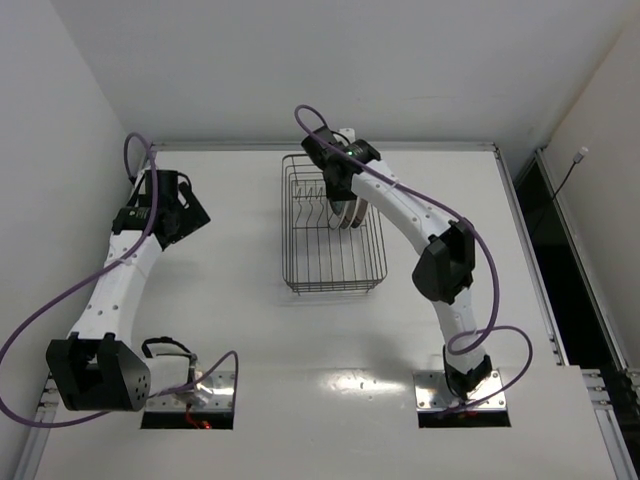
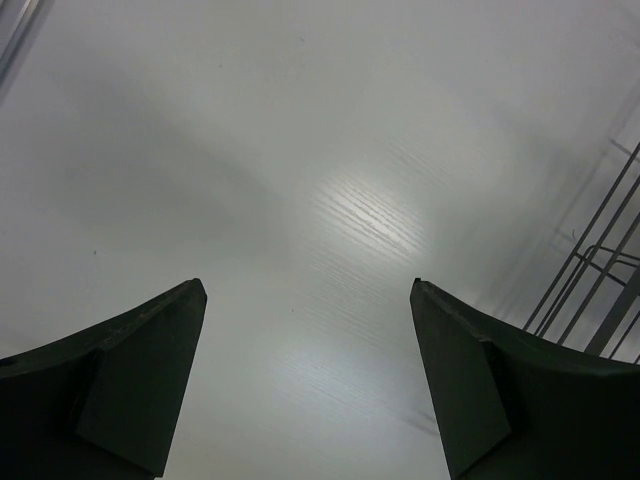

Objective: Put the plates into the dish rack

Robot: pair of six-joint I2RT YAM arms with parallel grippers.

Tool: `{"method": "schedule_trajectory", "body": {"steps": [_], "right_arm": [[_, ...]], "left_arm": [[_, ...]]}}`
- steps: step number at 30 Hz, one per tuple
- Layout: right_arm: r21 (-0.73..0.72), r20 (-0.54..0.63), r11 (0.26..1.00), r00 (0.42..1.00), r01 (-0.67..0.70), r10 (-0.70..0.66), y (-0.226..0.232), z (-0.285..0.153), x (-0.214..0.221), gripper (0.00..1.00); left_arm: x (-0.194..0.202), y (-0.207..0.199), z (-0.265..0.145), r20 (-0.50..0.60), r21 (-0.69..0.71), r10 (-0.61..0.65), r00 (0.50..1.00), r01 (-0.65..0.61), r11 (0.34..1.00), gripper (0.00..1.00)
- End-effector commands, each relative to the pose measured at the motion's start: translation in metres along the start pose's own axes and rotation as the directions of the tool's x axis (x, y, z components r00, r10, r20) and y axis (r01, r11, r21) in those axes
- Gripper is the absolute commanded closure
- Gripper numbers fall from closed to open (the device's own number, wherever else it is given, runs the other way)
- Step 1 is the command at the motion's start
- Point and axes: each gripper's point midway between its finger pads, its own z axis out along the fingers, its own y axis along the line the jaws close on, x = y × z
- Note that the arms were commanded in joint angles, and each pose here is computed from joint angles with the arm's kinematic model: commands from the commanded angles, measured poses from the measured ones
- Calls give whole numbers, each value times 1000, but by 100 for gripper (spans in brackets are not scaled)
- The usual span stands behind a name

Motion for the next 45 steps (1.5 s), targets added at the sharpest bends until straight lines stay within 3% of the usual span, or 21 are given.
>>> {"method": "schedule_trajectory", "body": {"steps": [1, 9, 14, 22, 33, 38, 45], "right_arm": [[22, 16, 1000, 1000, -12, 11, 0, 18, -7, 100], [-7, -33, 1000, 999, -5, 5, 23, 48, 6, 100], [-25, -95, 1000, 995, -4, 2, 32, 69, 23, 91], [-8, -107, 1000, 994, 7, -8, 32, 77, 30, 87], [4, 50, 998, 997, -62, 62, 27, 54, -23, 90], [8, 179, 994, 978, -106, 103, 18, 25, -59, 93], [32, 258, 994, 962, -107, 95, 22, 35, -79, 94]], "left_arm": [[-9, 7, -4, 46, -19, 11, 999, -10, 1000, 19], [-8, 6, -4, 41, -11, 20, 999, -20, 1000, 19], [-5, 6, -5, 29, -8, 32, 999, -32, 999, 19], [-3, 8, -5, 21, -13, 44, 999, -43, 999, 19], [2, 11, -4, 5, -21, 58, 998, -58, 998, 19], [4, 12, -4, -3, -26, 60, 998, -60, 998, 19], [6, 13, -5, -10, -30, 62, 998, -63, 998, 19]]}}
